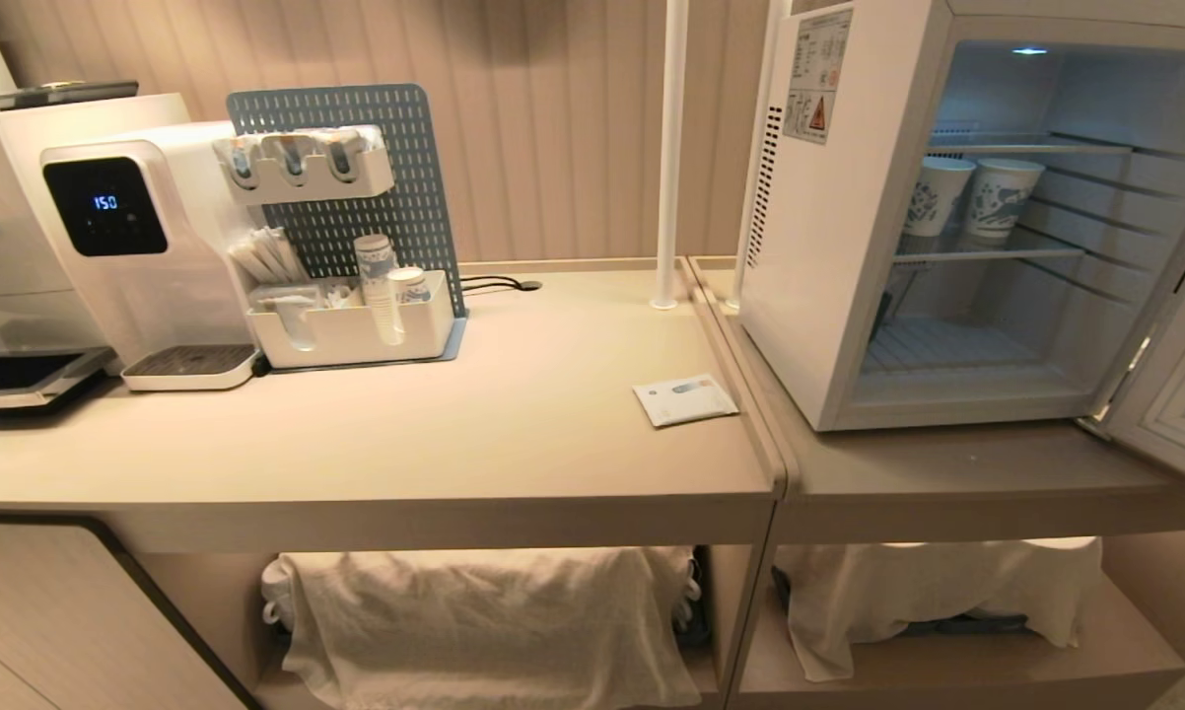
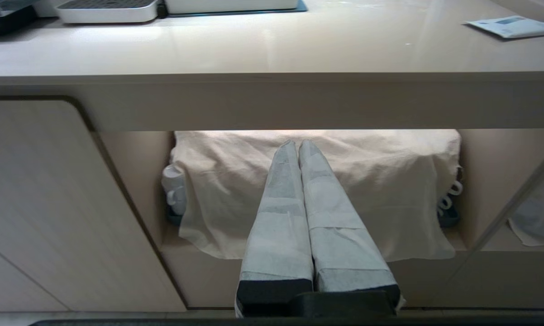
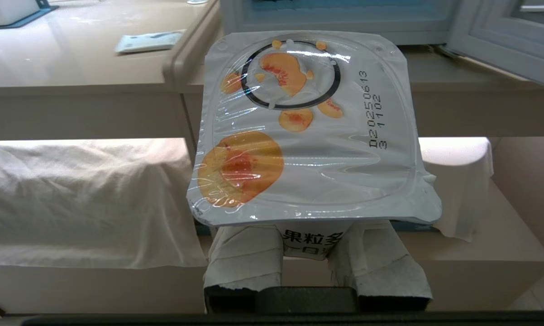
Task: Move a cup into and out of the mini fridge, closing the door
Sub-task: Put the yoghurt in the freezer
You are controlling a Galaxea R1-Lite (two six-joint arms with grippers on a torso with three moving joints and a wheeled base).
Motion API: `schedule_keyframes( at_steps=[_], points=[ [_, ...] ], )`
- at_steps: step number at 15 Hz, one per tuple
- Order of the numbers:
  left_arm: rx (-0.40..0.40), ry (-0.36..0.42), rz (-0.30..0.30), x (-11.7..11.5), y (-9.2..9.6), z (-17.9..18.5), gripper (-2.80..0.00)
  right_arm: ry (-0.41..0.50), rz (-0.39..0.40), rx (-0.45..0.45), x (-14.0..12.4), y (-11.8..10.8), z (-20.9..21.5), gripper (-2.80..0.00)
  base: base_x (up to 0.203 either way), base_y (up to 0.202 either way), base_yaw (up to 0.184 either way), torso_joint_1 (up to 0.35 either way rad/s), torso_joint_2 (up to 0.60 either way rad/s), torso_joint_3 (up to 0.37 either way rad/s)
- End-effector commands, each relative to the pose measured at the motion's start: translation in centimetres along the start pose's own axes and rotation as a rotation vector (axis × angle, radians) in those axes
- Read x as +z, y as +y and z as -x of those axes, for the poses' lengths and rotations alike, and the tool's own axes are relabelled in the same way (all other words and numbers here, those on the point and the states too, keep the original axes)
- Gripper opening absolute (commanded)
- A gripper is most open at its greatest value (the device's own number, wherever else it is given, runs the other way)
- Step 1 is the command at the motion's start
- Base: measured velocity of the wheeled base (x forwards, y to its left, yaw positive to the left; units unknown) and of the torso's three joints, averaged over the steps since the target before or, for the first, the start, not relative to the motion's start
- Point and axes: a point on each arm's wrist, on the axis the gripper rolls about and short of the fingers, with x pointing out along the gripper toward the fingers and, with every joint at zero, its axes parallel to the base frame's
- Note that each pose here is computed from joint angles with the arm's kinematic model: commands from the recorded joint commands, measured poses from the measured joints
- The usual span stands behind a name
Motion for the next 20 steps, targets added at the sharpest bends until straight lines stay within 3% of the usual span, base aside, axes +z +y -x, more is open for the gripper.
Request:
schedule_keyframes(
  at_steps=[1, 6, 20],
  points=[
    [0.000, 0.000, -0.002, 0.00, 0.00, 0.00, -2.80, 0.007, 0.000, 0.001, -0.21, 0.01, -0.05, -2.80, 0.000, -0.196, 0.001, 0.005, 0.01, 0.006],
    [0.000, 0.003, 0.005, -0.06, 0.00, -0.01, -2.80, 0.007, -0.001, 0.000, -0.21, 0.01, -0.05, -2.80, 0.000, -0.149, -0.003, 0.001, 0.00, 0.003],
    [0.000, 0.001, -0.002, -0.04, 0.00, -0.01, -2.80, 0.007, -0.003, 0.001, -0.21, 0.00, -0.05, -2.80, 0.000, 0.000, 0.000, 0.000, 0.00, 0.000]
  ],
)
